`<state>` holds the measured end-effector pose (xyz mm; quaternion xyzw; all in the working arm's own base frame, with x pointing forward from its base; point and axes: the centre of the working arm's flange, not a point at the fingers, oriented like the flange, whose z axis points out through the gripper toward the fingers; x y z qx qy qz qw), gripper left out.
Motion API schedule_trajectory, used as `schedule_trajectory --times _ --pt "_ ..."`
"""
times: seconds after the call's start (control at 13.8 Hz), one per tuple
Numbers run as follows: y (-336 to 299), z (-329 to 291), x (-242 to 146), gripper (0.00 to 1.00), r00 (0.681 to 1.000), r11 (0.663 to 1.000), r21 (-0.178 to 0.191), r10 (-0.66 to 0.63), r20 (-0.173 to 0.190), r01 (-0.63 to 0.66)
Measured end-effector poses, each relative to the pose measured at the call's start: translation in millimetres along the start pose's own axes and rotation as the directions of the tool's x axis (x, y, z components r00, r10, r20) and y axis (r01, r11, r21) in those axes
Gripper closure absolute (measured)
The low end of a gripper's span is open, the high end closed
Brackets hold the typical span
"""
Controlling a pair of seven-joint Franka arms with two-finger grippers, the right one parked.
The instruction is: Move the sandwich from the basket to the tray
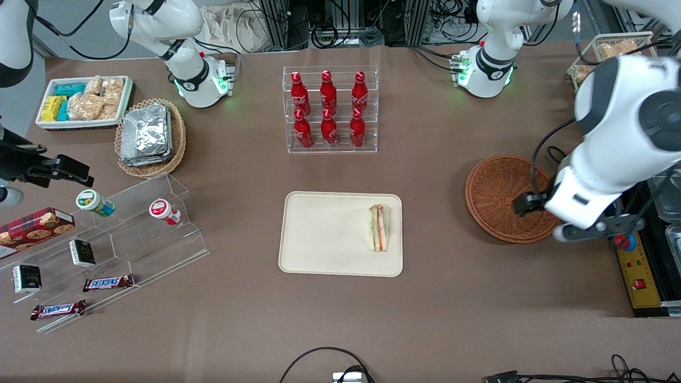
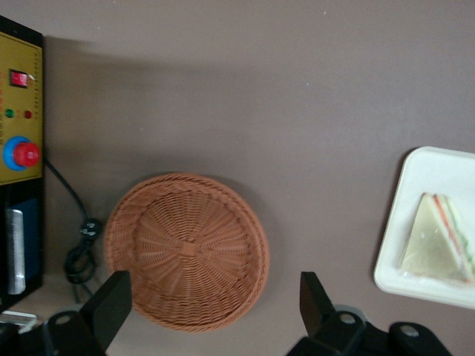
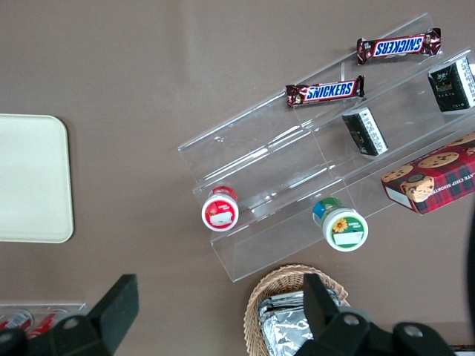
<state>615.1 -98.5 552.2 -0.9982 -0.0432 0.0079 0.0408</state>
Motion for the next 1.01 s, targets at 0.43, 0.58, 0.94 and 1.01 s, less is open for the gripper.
schedule_trajectory --times 0.43,0.58,0.94,1.01 --pt "-29.1 -48.0 -55.8 0.0 0.996 0.997 0.015 0.076 -0.04 -0.075" --pt "-38.9 -61.4 -70.7 0.0 0.995 0.995 0.024 0.099 -0.032 -0.098" --pt "-76.3 -76.5 -89.7 0.0 0.992 0.992 -0.01 0.129 0.013 -0.129" --pt "-75.5 -76.7 -90.4 0.0 0.991 0.991 -0.01 0.131 0.014 -0.131"
